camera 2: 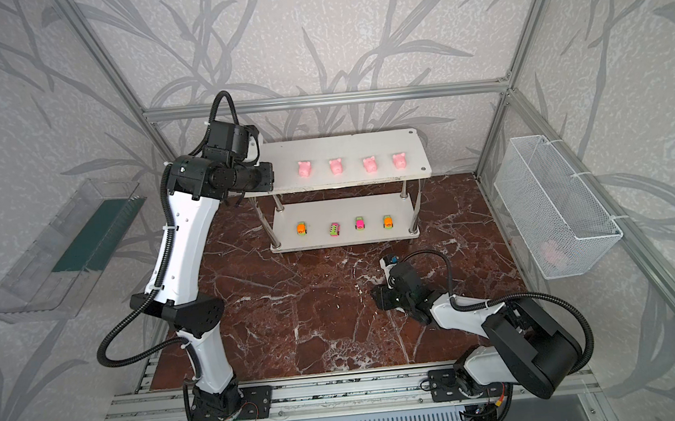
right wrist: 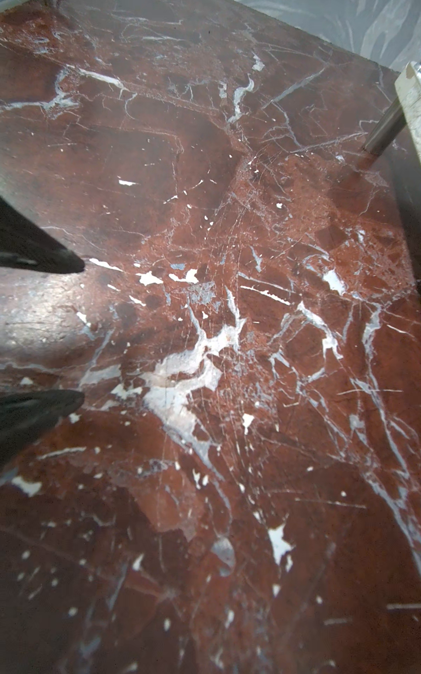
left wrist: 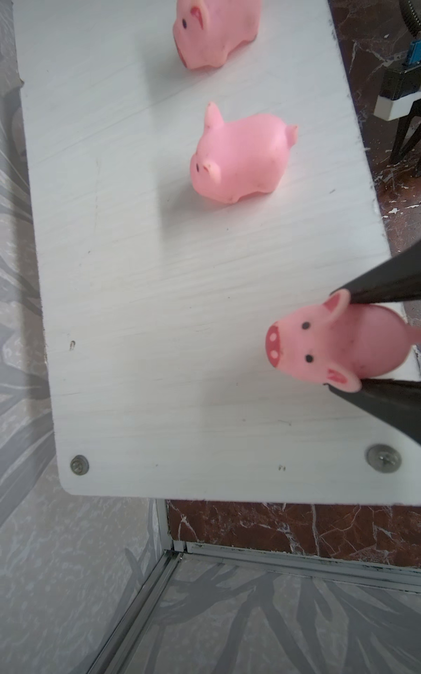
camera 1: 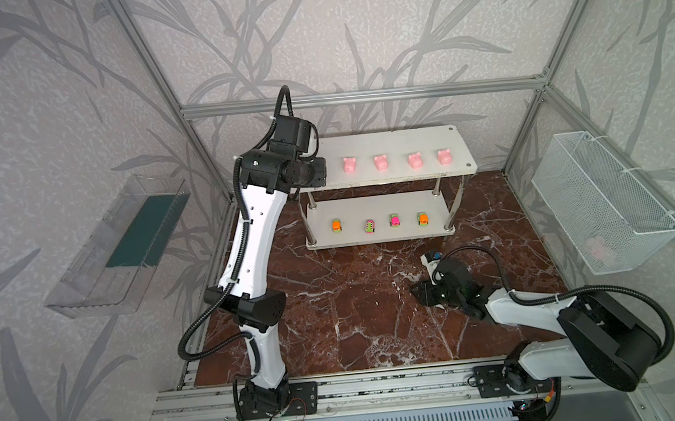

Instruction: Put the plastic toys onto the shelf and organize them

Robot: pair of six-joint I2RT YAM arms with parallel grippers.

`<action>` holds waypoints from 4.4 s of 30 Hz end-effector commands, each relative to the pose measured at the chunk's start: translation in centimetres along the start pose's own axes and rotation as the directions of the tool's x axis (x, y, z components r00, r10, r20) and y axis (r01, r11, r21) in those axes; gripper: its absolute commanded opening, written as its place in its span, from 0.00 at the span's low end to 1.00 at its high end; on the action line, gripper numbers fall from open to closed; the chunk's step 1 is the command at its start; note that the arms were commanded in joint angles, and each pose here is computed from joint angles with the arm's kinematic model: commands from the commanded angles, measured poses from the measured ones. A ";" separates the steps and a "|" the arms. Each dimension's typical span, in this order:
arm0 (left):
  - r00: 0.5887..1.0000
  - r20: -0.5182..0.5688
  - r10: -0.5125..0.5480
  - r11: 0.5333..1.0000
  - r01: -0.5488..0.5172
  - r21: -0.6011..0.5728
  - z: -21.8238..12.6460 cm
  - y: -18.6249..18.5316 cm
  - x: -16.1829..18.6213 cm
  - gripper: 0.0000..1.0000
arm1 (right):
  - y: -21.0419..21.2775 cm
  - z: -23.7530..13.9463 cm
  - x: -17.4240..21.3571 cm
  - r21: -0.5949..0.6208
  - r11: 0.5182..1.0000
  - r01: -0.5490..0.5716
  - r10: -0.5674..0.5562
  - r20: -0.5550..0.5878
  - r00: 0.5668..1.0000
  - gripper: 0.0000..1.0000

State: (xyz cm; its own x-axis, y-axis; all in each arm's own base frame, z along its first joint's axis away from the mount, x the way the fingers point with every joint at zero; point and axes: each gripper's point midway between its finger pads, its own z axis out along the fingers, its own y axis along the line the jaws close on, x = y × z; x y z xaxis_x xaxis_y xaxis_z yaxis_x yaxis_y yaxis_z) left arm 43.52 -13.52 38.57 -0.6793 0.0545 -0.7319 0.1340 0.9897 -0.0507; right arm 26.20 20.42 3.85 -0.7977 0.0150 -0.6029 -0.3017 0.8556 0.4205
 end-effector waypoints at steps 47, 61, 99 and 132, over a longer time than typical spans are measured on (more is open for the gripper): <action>0.957 0.288 -0.031 0.995 0.002 0.100 -6.5 1.6 -6.4 0.70 | 0.5 -0.2 -1.4 0.001 1.000 -0.010 0.010 0.009 1.000 0.52; 0.854 0.512 -0.090 0.993 0.115 -0.017 -15.7 6.0 -1.7 0.71 | -0.8 -3.9 -3.9 0.072 0.997 0.037 -0.045 0.116 0.992 0.52; 0.858 0.509 -0.071 0.853 0.317 -0.415 6.9 18.8 23.0 0.82 | -3.5 -9.1 -8.1 0.218 0.974 0.063 -0.136 0.339 0.931 0.51; 0.881 0.470 -0.062 0.869 0.279 -0.408 13.2 20.4 25.2 0.99 | -15.7 -12.2 -14.2 0.679 0.729 -0.088 -0.356 0.486 0.798 0.50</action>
State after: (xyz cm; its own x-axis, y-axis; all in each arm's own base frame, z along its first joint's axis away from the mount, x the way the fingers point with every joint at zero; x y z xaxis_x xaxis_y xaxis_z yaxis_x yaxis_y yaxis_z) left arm 38.67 6.26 9.85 -0.2852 -0.0904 -0.9542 -0.3727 0.9277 0.0235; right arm 35.29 1.58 13.53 -0.3367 0.0111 -0.9415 0.1633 0.9855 -0.0468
